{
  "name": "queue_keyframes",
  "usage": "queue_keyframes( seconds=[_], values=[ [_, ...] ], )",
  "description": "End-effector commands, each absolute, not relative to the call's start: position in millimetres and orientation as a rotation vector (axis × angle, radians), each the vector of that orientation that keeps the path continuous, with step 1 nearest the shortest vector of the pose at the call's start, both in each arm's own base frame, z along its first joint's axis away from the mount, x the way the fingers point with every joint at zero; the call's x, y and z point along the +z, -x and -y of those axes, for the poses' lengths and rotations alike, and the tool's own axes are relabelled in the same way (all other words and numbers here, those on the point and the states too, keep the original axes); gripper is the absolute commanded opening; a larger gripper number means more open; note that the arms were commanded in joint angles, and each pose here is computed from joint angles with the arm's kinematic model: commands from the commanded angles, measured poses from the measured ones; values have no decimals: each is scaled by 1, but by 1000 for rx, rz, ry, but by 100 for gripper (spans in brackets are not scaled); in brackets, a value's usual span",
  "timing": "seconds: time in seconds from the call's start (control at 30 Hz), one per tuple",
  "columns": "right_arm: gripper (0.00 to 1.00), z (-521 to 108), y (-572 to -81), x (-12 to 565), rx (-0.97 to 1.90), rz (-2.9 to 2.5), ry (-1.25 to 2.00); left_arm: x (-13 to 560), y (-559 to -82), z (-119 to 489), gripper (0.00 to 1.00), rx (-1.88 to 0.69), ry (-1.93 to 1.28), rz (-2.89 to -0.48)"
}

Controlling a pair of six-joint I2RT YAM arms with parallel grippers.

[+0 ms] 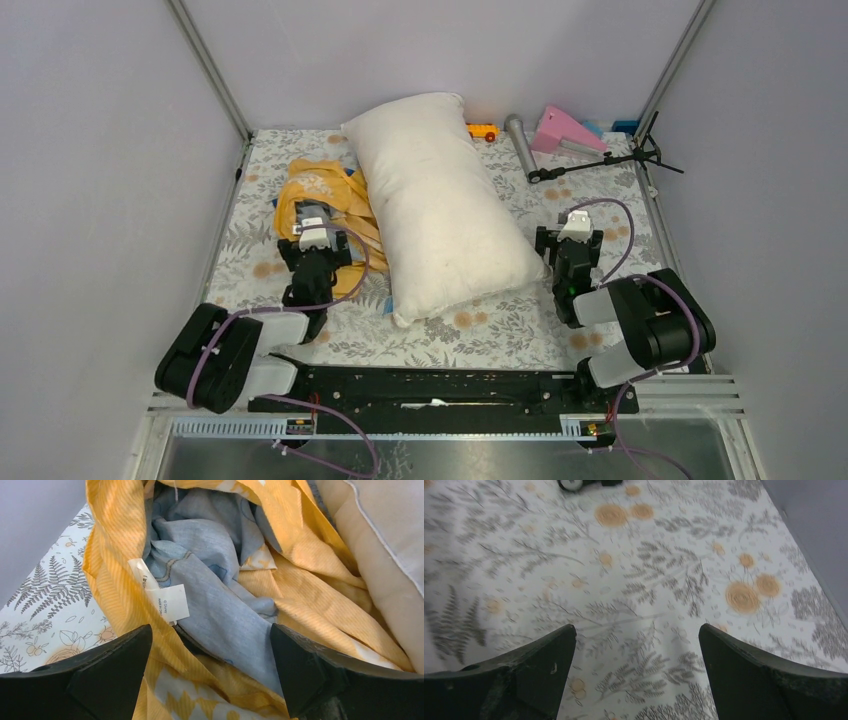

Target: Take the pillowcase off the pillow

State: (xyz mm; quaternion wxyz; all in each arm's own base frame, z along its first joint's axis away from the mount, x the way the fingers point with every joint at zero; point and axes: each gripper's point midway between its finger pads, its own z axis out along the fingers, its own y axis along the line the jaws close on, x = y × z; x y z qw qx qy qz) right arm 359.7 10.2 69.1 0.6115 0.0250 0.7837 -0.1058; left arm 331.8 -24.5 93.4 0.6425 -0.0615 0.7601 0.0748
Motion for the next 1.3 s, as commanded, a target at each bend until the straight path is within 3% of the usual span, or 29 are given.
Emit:
queue_keyframes(
  seconds=[0.0,0.07,0.2,0.33,0.6,0.77,0.97,1.13,1.17,1.27],
  values=[
    [100,15,-359,89,-318,-1677,-210,124,-355,14,99,219,235,-1604],
    [98,17,-362,87,-299,-1686,-206,112,-369,17,97,254,227,-1687],
    [98,20,-360,85,-257,-1683,-223,106,-378,21,85,256,171,-1726],
    [99,18,-361,78,-195,-1671,-188,122,-359,13,85,173,179,-1615],
    [100,17,-365,77,-161,-1695,-177,120,-367,16,87,131,133,-1638],
    [100,17,-364,76,-161,-1699,-180,109,-372,6,77,55,101,-1582],
    [100,17,-364,76,-161,-1700,-179,100,-379,13,82,6,49,-1644],
    [100,17,-364,76,-161,-1699,-179,98,-380,13,89,-3,46,-1653],
    [100,17,-364,76,-161,-1699,-180,99,-380,12,97,-1,48,-1651],
    [100,17,-364,76,-162,-1699,-180,99,-380,12,99,-1,48,-1649]
  ],
)
